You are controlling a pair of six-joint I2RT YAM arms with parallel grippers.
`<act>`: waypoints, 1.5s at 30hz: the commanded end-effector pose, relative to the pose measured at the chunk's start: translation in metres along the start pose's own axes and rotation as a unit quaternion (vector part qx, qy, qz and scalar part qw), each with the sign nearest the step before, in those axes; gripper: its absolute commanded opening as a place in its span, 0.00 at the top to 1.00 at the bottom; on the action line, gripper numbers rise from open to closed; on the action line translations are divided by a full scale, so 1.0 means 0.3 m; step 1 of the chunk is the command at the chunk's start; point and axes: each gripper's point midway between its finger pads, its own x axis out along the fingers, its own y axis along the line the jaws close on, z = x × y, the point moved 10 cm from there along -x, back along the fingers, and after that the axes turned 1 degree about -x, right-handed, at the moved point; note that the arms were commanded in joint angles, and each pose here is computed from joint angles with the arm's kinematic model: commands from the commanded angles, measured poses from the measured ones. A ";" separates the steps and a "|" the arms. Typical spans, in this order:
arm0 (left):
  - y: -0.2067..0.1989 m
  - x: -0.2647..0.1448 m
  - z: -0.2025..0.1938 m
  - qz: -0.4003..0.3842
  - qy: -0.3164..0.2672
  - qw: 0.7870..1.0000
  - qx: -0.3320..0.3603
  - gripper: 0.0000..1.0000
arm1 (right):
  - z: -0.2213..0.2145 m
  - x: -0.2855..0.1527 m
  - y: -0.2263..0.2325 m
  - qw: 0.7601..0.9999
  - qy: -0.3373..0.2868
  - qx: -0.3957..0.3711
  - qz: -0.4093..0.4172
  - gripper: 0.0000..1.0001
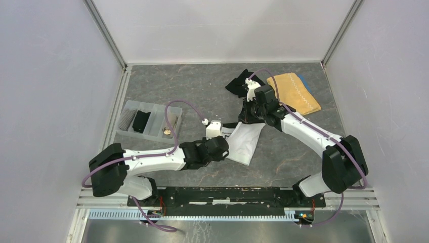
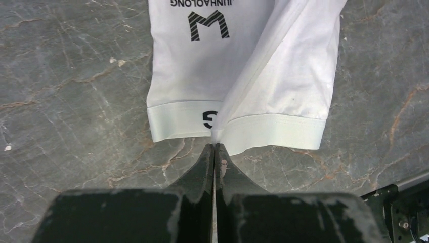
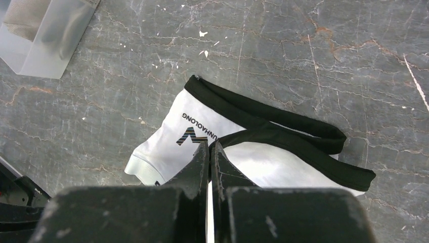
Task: Roll the underwear
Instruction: Fold the underwear at the center of the board.
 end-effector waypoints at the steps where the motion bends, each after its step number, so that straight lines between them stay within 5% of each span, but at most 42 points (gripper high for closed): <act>1: 0.005 -0.006 0.036 -0.009 -0.028 0.999 -0.041 0.98 | 0.090 0.014 0.029 0.999 -0.048 -0.012 0.021 1.00; 45: 0.189 0.157 -0.046 0.124 -0.026 0.992 -0.006 0.98 | 0.024 0.170 0.031 0.999 0.009 -0.032 0.033 1.00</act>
